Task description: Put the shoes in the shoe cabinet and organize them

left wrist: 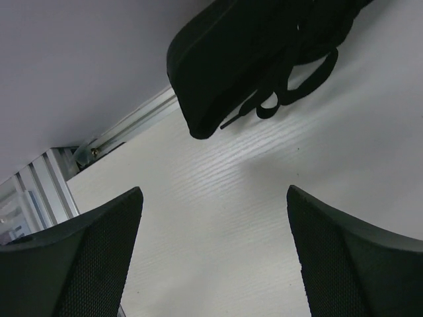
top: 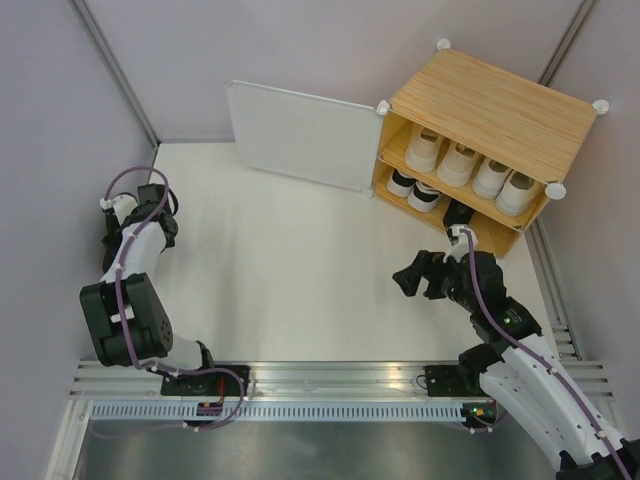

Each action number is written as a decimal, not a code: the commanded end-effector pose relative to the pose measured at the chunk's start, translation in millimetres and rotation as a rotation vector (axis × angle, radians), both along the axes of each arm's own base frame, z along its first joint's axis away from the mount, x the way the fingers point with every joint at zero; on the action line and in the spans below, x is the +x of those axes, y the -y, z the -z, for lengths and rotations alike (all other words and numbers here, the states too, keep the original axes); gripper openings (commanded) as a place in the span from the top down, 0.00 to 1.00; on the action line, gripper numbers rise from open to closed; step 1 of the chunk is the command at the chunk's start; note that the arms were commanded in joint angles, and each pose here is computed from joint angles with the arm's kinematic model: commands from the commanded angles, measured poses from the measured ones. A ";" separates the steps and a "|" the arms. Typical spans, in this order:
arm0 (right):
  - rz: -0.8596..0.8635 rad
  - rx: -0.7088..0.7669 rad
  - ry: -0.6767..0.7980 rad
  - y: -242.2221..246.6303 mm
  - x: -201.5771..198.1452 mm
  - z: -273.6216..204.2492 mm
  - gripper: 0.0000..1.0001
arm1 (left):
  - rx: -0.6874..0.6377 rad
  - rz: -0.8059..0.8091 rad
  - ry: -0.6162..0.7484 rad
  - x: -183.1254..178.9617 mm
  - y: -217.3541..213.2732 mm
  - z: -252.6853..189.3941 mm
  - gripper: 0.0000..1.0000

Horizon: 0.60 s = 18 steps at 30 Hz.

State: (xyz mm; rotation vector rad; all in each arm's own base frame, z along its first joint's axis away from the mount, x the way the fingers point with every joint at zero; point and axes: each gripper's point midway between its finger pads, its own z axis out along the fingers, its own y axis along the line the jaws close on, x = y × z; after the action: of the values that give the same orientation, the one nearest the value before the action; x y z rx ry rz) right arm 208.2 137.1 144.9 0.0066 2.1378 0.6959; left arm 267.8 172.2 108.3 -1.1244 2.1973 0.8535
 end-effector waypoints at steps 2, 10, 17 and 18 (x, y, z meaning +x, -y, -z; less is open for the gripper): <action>-0.039 0.025 0.054 -6.9 -2.6 -15.1 0.02 | 0.188 -0.108 0.066 9.4 -31.5 -36.7 0.09; -0.050 0.025 0.048 -8.4 -8.0 -14.1 0.02 | 0.228 -0.069 -0.098 12.9 -54.0 -11.3 0.09; -0.084 0.023 0.024 -13.3 -13.6 -8.6 0.02 | 0.211 -0.094 -0.105 16.9 -65.9 0.1 0.09; -0.086 0.025 0.022 -14.1 -13.3 -7.9 0.02 | 0.211 -0.094 -0.098 18.8 -66.8 -1.1 0.10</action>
State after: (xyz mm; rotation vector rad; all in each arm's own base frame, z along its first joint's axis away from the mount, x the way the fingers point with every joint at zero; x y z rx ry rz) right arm 196.9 146.6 150.8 -0.0528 2.1227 0.7454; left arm 269.9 225.3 88.2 -1.1032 2.1773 1.1725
